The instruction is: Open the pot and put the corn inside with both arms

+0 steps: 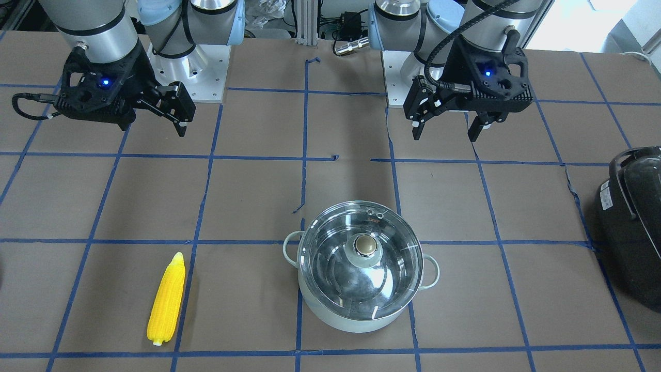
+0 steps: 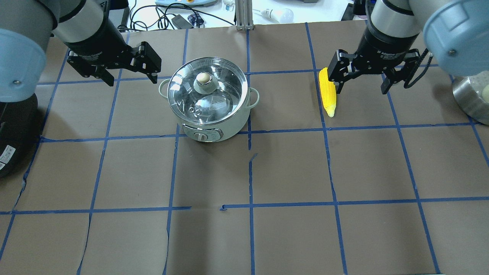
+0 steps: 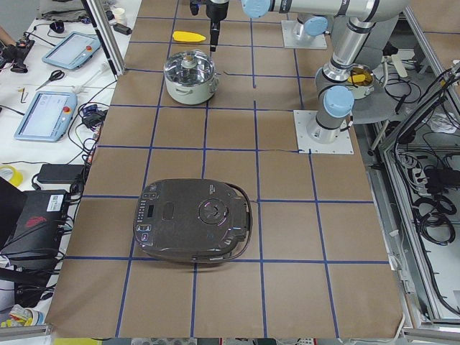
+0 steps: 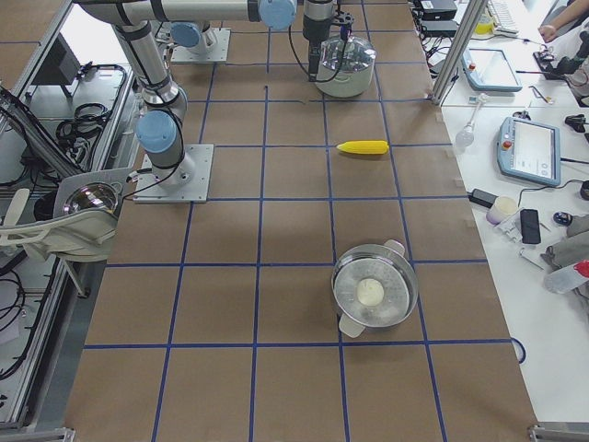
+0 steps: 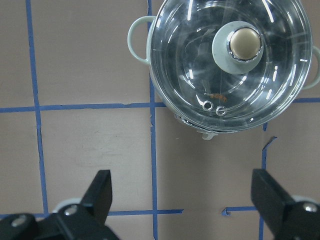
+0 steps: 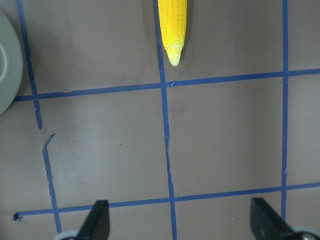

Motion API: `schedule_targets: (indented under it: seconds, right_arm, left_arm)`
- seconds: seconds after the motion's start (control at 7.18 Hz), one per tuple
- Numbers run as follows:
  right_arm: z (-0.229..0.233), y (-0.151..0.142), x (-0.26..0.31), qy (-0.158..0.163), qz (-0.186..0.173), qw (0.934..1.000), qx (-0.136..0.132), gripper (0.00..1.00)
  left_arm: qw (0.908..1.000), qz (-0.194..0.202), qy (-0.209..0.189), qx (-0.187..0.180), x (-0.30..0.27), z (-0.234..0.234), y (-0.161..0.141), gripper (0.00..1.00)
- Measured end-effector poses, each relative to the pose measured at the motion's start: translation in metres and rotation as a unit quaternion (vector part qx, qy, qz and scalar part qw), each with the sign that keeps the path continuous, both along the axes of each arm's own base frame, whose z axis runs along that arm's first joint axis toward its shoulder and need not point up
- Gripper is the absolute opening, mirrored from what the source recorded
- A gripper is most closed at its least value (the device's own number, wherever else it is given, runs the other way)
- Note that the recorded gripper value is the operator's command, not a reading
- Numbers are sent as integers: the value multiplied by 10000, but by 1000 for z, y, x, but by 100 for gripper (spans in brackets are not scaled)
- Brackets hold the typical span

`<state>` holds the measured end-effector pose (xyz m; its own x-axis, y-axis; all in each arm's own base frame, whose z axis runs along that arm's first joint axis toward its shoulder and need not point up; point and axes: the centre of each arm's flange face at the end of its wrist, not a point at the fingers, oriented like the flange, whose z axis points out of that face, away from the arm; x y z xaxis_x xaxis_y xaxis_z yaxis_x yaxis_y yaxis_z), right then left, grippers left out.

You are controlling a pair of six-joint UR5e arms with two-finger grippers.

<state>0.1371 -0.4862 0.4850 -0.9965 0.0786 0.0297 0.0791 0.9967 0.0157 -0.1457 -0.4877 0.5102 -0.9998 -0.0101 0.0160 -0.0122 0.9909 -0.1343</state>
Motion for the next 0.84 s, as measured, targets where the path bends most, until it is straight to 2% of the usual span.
schedule_targets:
  seconds: [0.84]
  right_arm:
    - [-2, 0, 0, 3, 3, 10000, 16, 100]
  left_arm:
    - [9999, -145, -16, -13, 2, 5, 6, 100]
